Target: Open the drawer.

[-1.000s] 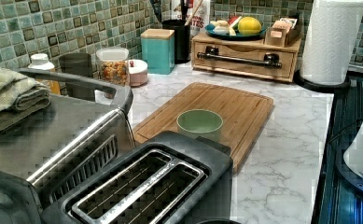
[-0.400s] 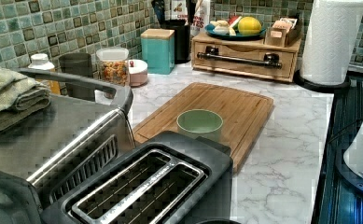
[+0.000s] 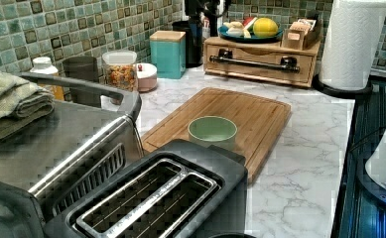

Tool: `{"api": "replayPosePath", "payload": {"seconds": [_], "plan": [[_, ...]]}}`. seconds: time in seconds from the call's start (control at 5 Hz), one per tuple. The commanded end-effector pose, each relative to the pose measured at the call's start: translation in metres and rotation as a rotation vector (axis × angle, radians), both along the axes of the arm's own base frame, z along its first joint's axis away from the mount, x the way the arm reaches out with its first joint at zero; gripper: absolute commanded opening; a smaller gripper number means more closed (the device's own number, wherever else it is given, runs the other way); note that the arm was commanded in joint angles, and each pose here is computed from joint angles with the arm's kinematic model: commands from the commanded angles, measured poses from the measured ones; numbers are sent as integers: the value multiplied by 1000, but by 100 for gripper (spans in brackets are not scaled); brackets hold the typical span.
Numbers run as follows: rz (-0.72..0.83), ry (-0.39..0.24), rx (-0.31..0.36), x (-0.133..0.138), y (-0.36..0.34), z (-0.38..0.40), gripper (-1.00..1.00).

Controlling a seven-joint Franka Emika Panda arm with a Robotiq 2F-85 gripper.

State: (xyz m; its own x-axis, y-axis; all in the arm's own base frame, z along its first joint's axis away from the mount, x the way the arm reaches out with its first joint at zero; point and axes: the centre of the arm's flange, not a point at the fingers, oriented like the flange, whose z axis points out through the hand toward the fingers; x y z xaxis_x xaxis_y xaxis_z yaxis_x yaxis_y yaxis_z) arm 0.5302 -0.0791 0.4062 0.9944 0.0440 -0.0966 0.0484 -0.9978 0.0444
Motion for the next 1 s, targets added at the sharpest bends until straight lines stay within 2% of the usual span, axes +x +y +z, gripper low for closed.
{"api": "replayPosePath", "payload": {"seconds": [0.2, 0.4, 0.6, 0.8, 1.0], "plan": [[89, -129, -116, -44, -117, 9, 100], [120, -138, -135, -46, -130, -2, 100], [135, -182, -128, -54, -141, -15, 100], [131, -190, -145, -53, -151, -34, 100], [130, -166, -165, -49, -165, -44, 100]]}}
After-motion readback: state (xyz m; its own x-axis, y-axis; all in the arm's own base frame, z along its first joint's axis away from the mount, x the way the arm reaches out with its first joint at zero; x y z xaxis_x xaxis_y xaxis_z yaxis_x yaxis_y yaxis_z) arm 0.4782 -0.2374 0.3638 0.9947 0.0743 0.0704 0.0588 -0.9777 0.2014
